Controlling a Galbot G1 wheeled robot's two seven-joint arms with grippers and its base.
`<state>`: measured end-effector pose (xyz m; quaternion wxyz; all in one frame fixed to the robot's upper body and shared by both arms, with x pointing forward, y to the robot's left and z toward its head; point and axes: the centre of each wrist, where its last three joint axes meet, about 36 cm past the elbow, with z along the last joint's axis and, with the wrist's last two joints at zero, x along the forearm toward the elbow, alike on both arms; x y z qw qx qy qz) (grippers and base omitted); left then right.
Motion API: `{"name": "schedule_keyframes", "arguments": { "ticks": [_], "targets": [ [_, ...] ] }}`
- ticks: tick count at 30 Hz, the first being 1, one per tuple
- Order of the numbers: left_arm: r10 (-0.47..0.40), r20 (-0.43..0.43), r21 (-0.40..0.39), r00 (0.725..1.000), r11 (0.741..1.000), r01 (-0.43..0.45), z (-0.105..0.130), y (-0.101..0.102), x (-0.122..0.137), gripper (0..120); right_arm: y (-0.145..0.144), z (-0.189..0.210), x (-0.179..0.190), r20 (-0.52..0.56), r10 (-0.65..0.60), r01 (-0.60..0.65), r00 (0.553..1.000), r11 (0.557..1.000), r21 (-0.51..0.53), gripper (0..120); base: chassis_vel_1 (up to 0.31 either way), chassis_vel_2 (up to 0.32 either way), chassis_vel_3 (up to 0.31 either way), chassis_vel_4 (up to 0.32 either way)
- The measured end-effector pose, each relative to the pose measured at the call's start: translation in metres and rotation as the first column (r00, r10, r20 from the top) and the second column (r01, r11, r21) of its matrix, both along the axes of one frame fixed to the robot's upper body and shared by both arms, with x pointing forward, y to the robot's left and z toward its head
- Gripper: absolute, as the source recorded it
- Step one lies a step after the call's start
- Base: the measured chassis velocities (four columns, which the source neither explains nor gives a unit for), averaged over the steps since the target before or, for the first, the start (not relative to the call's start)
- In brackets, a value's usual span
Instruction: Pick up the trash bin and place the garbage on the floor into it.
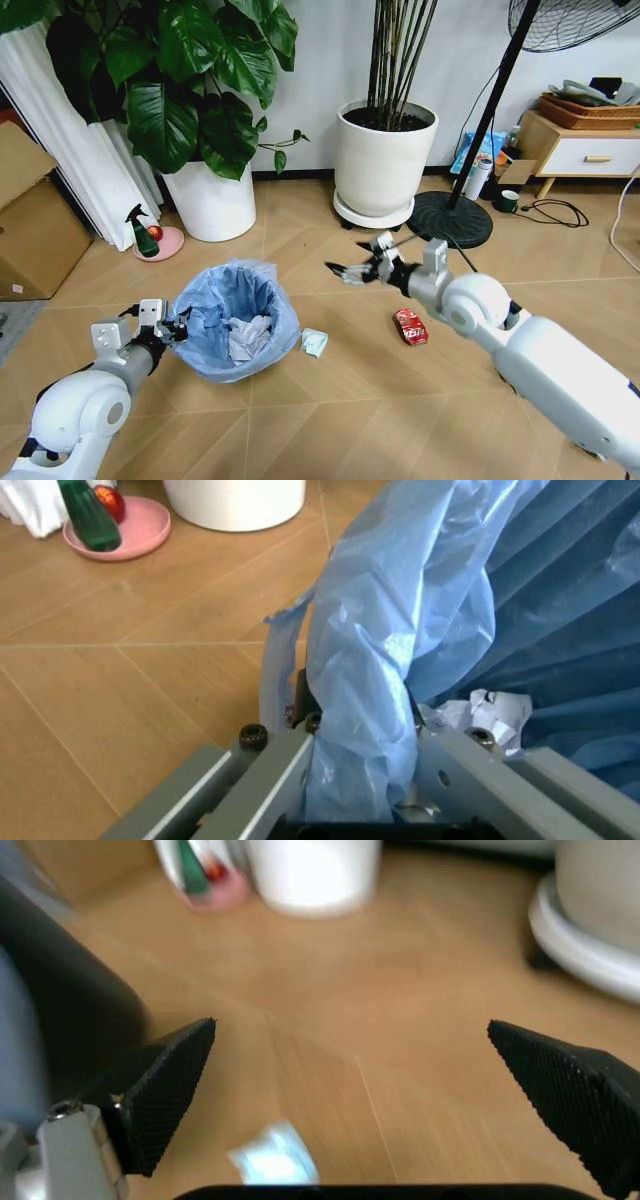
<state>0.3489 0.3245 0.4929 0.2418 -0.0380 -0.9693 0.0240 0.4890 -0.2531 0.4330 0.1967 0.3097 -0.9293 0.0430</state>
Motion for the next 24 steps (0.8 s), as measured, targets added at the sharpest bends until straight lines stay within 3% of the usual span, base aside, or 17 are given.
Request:
{"name": "schedule_keyframes", "arguments": {
  "ticks": [6, 11, 18, 24],
  "targets": [
    [-0.004, 0.001, 0.002, 1.000, 1.000, 0.004, 0.002, 0.000, 0.000, 0, 0.011, -0.102, -0.006, -0.138, -0.029, 0.012, 0.990, 0.992, -0.124, 100, 0.000, 0.000, 0.000, 0.000],
    [-0.011, 0.003, 0.001, 1.000, 1.000, 0.011, 0.004, -0.001, -0.001, 0, 0.028, -0.134, 0.000, -0.147, 0.006, -0.029, 0.989, 0.988, -0.150, 100, 0.000, 0.000, 0.000, 0.000],
    [-0.019, 0.000, 0.003, 1.000, 1.000, 0.019, 0.005, -0.004, -0.007, 0, 0.091, -0.181, 0.027, -0.181, 0.051, -0.074, 0.982, 0.990, -0.124, 100, 0.000, 0.000, 0.000, 0.000],
    [-0.023, -0.003, 0.007, 1.000, 1.000, 0.023, 0.005, -0.006, -0.008, 0, 0.110, -0.211, 0.037, -0.197, 0.047, -0.081, 0.979, 0.982, -0.171, 100, 0.000, 0.000, 0.000, 0.000]
  ]
}}
